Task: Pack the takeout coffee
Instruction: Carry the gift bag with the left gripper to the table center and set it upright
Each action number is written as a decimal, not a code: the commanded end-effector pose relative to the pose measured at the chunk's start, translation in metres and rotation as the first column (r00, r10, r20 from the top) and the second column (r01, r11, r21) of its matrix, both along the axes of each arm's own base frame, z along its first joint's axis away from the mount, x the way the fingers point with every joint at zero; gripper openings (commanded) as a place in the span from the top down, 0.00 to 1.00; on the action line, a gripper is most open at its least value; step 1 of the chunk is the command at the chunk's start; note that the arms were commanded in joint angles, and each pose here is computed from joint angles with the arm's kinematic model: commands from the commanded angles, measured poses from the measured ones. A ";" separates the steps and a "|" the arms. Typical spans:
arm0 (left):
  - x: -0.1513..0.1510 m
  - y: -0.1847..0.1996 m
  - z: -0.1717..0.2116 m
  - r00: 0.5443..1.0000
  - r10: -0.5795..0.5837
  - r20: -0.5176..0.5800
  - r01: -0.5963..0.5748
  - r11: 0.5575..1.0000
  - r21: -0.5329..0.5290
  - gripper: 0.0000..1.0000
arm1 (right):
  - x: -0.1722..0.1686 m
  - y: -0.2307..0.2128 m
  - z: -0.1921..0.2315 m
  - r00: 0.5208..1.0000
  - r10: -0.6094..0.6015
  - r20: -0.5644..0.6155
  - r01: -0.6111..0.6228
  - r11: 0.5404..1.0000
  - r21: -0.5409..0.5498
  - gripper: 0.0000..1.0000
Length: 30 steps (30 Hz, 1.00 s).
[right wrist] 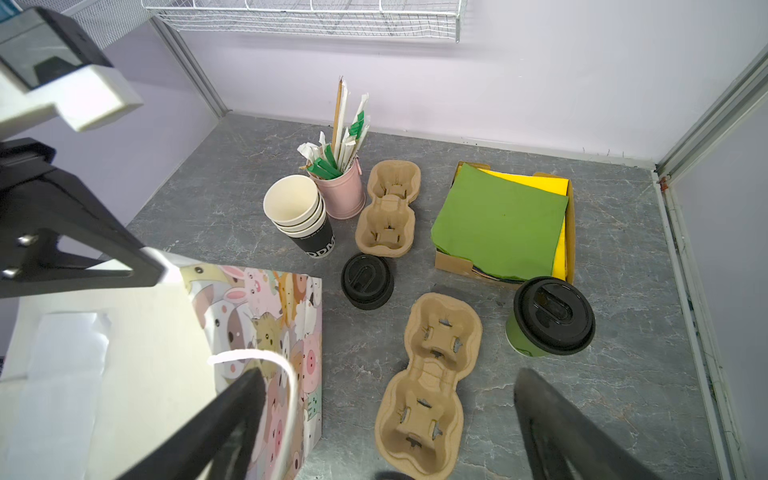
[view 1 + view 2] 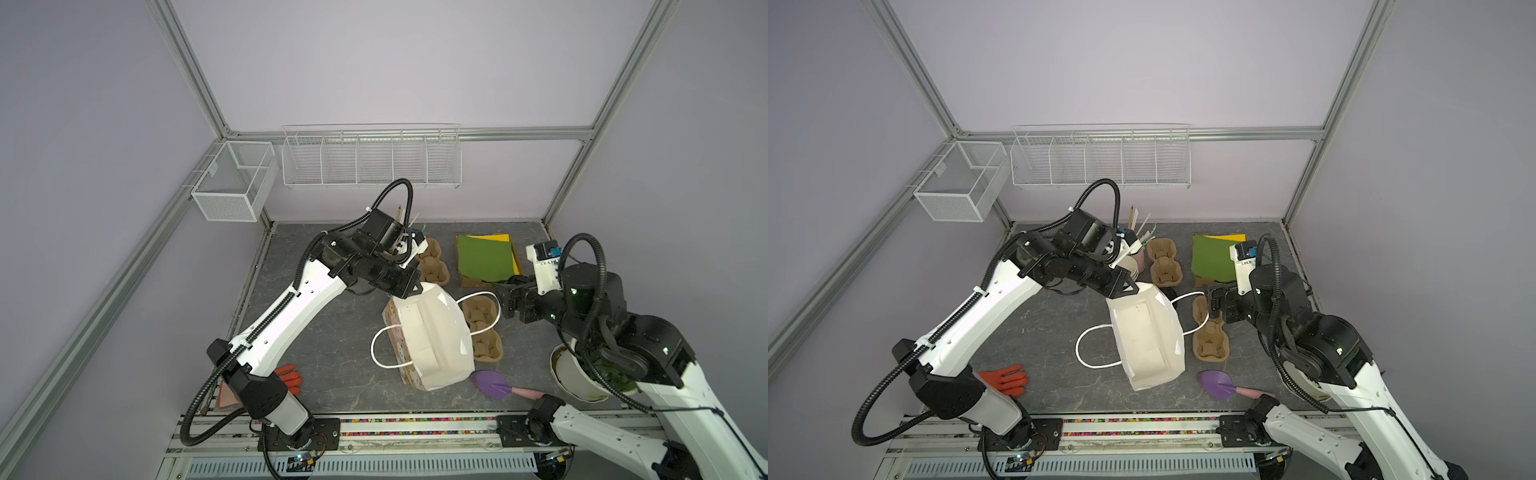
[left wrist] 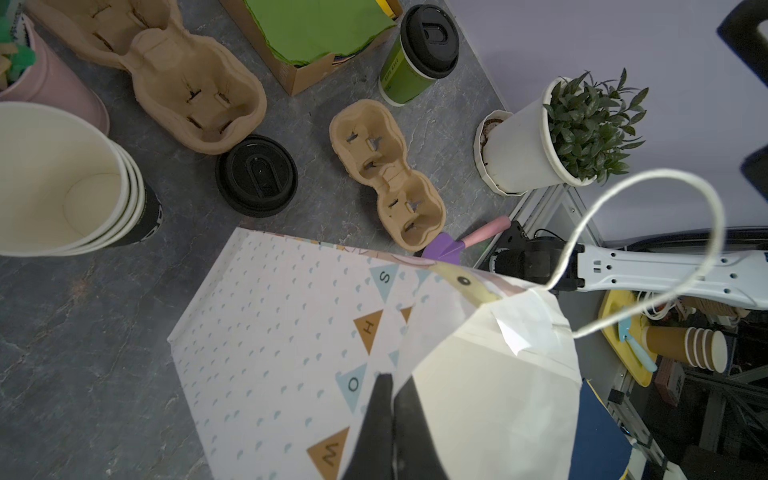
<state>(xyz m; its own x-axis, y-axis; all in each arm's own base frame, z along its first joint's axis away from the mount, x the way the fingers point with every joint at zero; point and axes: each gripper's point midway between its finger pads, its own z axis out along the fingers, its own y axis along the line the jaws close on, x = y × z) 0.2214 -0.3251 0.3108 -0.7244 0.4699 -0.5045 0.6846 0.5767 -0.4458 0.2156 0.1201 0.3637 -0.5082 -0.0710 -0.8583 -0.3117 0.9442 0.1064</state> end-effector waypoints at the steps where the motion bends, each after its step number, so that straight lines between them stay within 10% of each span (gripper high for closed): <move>1: 0.005 -0.005 -0.002 0.999 -0.041 0.035 0.040 0.999 0.019 1.00 | 0.003 -0.001 -0.010 0.999 -0.017 -0.028 0.017 1.000 -0.021 0.04; 21: 0.078 0.023 0.057 0.948 0.188 0.258 -0.174 0.982 -0.074 0.55 | 0.008 -0.023 -0.087 0.953 -0.176 -0.246 0.154 0.982 -0.107 0.04; 30: 0.063 0.111 0.120 0.691 0.541 0.479 -0.435 0.841 -0.323 0.21 | 0.007 -0.024 -0.157 0.869 -0.232 -0.437 0.174 0.970 -0.169 0.00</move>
